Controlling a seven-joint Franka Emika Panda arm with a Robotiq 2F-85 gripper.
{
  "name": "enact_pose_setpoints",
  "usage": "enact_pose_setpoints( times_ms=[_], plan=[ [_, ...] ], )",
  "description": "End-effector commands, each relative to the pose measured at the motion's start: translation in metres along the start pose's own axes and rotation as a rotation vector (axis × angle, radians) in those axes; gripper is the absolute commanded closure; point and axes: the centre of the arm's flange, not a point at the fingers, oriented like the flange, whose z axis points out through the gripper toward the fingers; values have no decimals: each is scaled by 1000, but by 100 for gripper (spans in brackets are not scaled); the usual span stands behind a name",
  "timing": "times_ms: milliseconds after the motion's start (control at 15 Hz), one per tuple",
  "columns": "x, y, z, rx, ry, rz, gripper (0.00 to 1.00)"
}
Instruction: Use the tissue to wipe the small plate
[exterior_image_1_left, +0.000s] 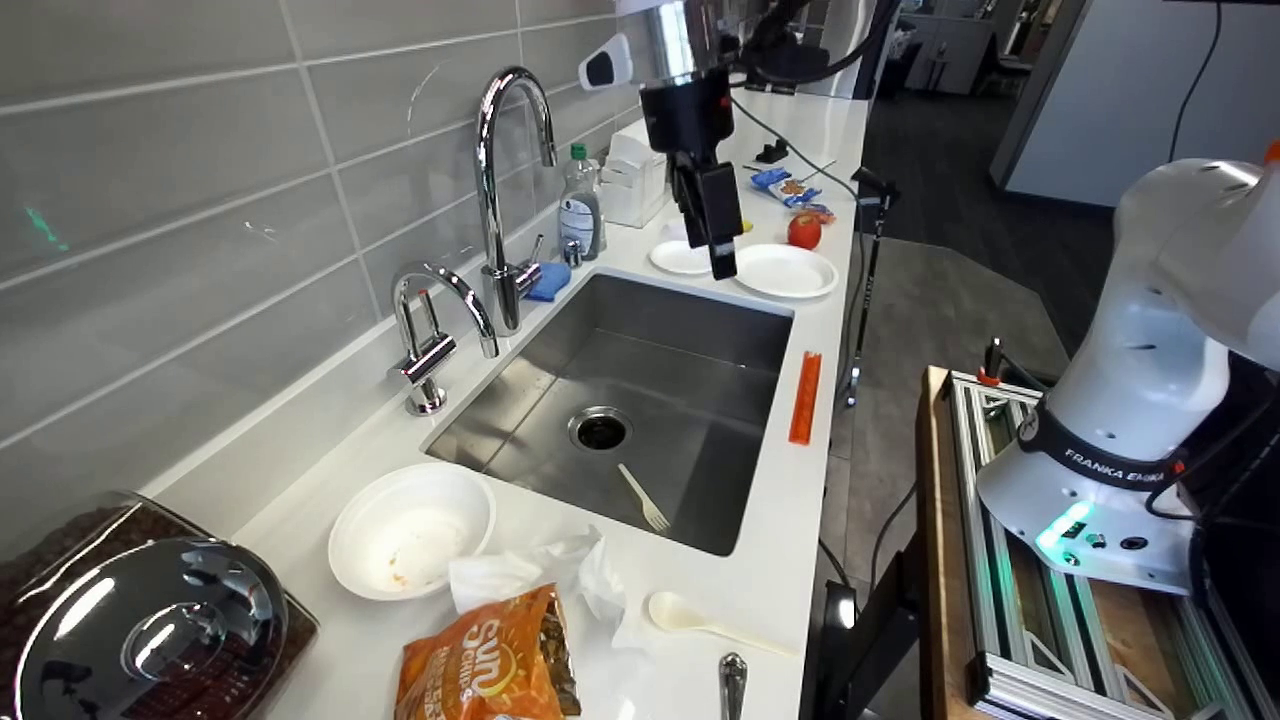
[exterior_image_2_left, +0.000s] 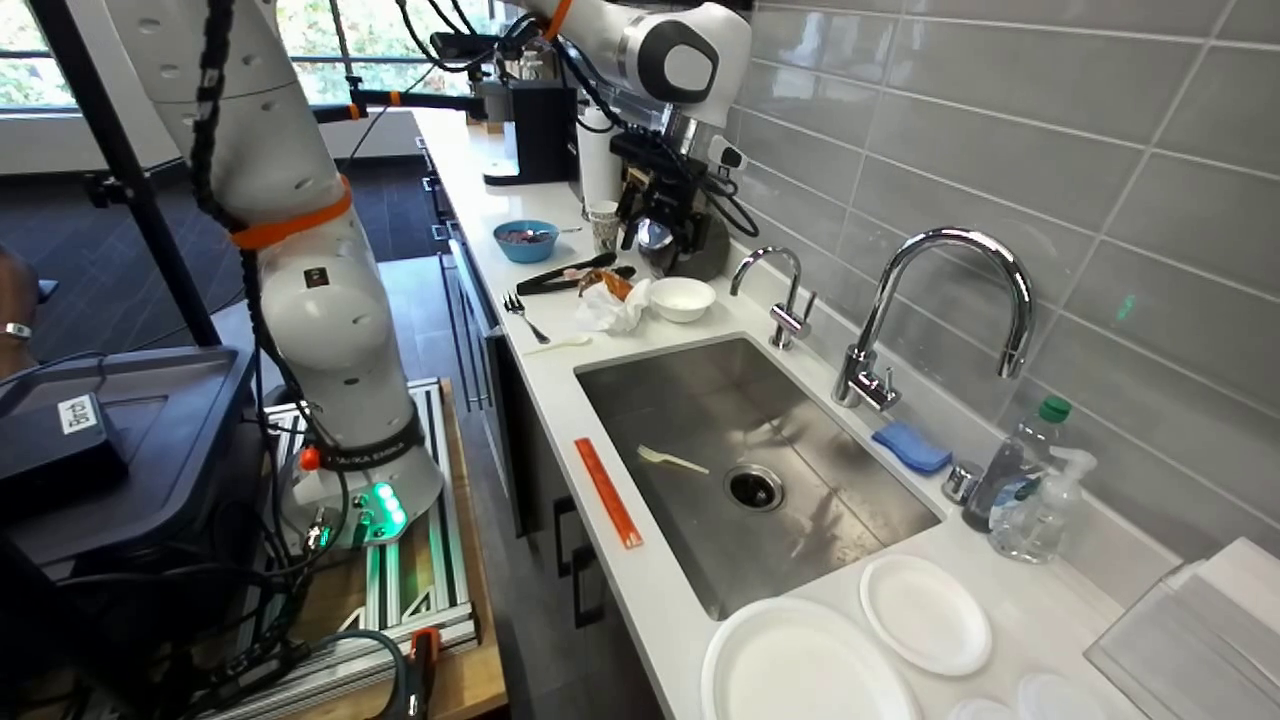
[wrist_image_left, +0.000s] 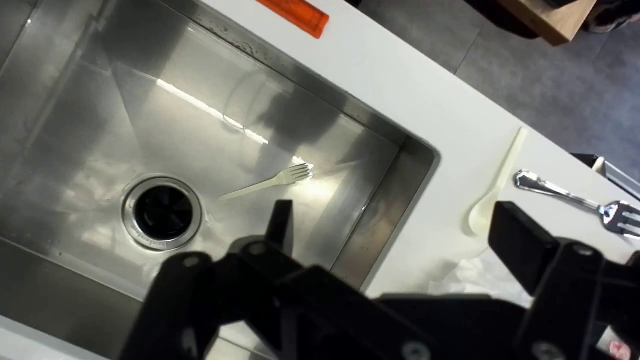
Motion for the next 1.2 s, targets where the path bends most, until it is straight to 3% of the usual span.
enact_pose_setpoints(
  times_ms=[0, 533, 933, 1133],
  plan=[
    [4, -3, 8, 6, -15, -33, 0],
    [12, -6, 20, 16, -41, -84, 0],
    [67, -61, 72, -117, 129, -245, 0],
    [85, -94, 104, -142, 223, -347, 0]
  ],
)
